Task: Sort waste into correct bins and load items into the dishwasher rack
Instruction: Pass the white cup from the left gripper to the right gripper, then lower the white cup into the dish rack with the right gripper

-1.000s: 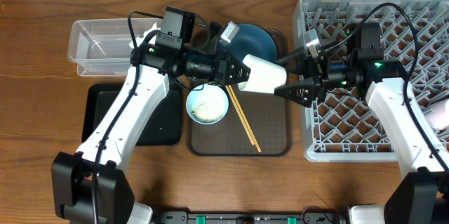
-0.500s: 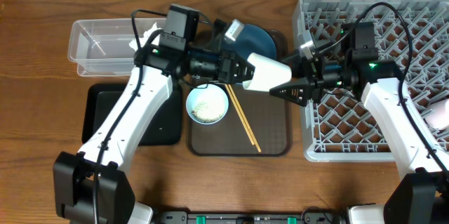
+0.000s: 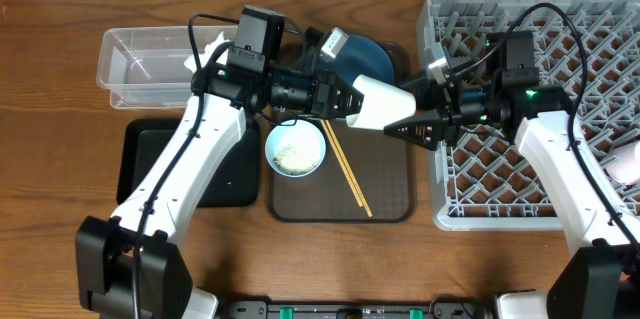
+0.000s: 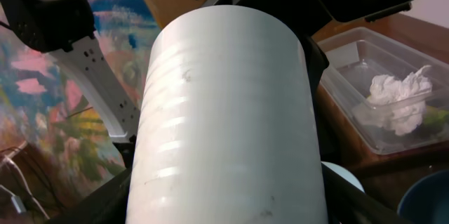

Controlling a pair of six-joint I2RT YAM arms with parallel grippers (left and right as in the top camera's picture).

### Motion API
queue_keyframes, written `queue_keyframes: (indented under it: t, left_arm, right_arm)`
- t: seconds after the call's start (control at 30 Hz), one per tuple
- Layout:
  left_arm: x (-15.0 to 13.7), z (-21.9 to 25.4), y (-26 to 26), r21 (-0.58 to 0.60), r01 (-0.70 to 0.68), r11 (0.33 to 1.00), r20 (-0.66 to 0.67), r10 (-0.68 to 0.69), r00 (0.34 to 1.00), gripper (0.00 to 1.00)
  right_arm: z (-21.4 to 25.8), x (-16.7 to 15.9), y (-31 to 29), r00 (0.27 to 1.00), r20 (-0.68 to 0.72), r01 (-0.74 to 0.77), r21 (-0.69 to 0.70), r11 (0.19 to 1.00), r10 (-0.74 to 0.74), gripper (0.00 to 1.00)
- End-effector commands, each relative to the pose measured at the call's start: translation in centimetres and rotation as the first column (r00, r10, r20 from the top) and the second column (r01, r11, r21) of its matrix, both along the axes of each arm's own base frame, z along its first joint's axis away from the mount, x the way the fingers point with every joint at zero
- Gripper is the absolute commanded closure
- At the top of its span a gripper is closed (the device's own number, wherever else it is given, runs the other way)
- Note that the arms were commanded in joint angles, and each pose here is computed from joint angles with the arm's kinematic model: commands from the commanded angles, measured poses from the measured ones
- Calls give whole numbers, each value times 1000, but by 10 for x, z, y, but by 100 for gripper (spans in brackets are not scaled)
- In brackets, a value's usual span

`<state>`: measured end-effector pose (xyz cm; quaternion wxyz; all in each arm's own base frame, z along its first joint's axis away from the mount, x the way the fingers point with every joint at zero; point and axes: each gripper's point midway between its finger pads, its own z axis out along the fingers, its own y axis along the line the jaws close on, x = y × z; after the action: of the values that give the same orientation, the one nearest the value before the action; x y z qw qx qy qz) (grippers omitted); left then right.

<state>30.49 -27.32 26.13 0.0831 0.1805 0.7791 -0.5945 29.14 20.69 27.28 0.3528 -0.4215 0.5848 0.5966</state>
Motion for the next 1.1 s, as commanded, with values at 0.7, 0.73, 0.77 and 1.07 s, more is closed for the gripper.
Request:
queue_keyframes:
  t: [0.7,0.73,0.77,1.07]
  left_arm:
    - [20,-65,24,333,-188,924,-6,201,979,70]
    - [23,-75,33,394,-219,893,3,237,972,68]
    - [25,-83,42,446,-245,861,20,264,964,67]
    - [36,-102,147,719,-436,541,194,446,874,53]
  right_arm:
    - [-41,30,-1,975,-106,166,-252,954,-197,66]
    - [-52,37,-6,957,-126,209,-317,925,-260,66]
    - [-61,42,-10,941,-137,243,-368,898,-310,66]
    - [-105,61,-76,763,-51,424,-713,559,-644,78]
